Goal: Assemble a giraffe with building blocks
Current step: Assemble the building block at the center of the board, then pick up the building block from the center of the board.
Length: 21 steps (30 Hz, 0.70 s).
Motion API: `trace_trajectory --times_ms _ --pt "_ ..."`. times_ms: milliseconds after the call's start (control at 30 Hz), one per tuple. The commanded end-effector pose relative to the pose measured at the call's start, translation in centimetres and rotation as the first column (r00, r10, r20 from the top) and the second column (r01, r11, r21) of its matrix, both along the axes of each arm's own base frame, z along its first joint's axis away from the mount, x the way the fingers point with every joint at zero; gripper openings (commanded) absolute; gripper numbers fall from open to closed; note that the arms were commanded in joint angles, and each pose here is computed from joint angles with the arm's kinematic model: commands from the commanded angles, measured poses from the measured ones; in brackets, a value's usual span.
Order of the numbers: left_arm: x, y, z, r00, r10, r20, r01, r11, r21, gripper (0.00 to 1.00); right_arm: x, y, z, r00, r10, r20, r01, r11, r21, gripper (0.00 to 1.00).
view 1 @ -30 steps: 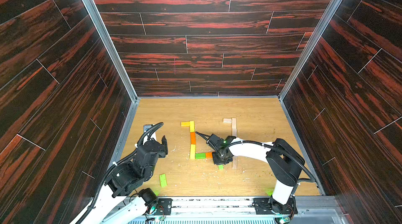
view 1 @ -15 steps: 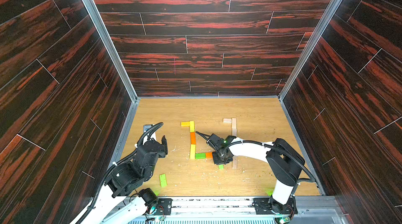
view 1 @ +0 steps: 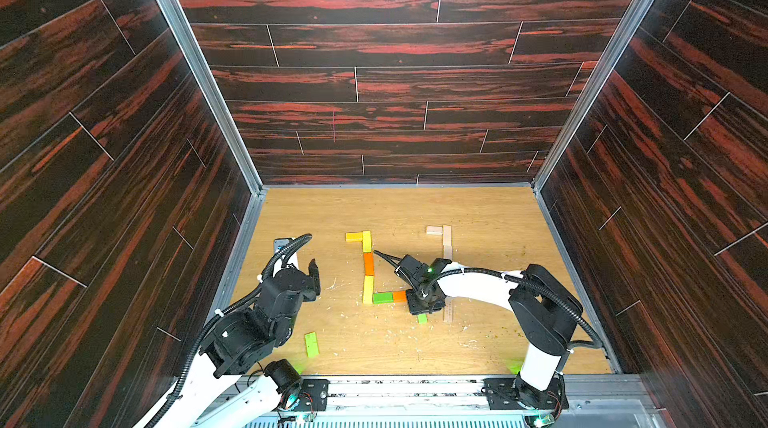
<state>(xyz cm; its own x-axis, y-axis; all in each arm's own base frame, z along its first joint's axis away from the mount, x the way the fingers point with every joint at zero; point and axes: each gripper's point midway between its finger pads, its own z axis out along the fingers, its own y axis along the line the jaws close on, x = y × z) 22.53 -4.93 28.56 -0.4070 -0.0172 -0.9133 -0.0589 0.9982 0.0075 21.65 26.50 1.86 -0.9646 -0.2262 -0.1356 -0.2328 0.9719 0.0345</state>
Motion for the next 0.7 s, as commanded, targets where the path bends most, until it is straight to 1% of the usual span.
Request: trace_trajectory --times_ms 0,133,267,367,433,500,533,567,600,633,667 --pt "-0.3 1.2 -0.1 0.999 0.050 -0.003 -0.050 0.998 0.024 0.74 0.6 0.4 4.1 0.997 0.001 0.081 -0.006 0.998 0.066 0.52" --pt "-0.7 2.3 -1.7 0.987 0.133 -0.092 -0.128 0.990 0.061 0.75 0.5 0.9 7.5 0.984 0.019 0.175 -0.046 0.988 0.149 0.56" --pt "-1.8 2.9 -4.7 0.955 0.210 -0.210 -0.205 0.978 0.045 0.79 0.3 0.4 9.6 0.967 0.013 0.254 -0.064 0.979 0.193 0.57" --pt "-3.3 3.3 -7.6 0.904 0.276 -0.326 -0.278 0.960 0.039 0.82 0.0 -0.1 10.6 0.952 0.006 0.306 -0.079 0.971 0.226 0.57" --pt "-4.0 3.0 -9.0 0.872 0.289 -0.394 -0.310 0.951 0.013 0.83 -0.2 -0.4 10.9 0.941 -0.003 0.338 -0.085 0.965 0.246 0.57" --pt "-4.7 2.8 -10.5 0.835 0.313 -0.452 -0.355 0.935 -0.010 0.94 -0.5 -0.6 11.0 0.932 -0.009 0.362 -0.098 0.956 0.276 0.57" --pt "-5.0 2.6 -11.4 0.819 0.318 -0.478 -0.372 0.928 -0.018 0.97 -0.6 -0.8 10.9 0.929 -0.013 0.370 -0.099 0.954 0.284 0.57" --pt "-5.7 2.2 -12.9 0.791 0.308 -0.528 -0.380 0.924 -0.030 0.98 -0.8 -1.0 10.6 0.927 -0.015 0.374 -0.100 0.953 0.287 0.57" --pt "-6.0 1.8 -14.2 0.774 0.300 -0.558 -0.391 0.919 -0.048 0.98 -0.8 -1.2 10.3 0.926 -0.018 0.377 -0.100 0.952 0.290 0.57" --pt "-6.3 1.2 -15.5 0.759 0.284 -0.585 -0.402 0.913 -0.078 0.98 -0.9 -1.3 10.0 0.926 -0.018 0.377 -0.100 0.952 0.290 0.57" --pt "-6.1 0.6 -16.6 0.760 0.270 -0.591 -0.413 0.903 -0.118 0.98 -1.1 -1.4 9.6 0.928 -0.012 0.373 -0.103 0.953 0.287 0.57"
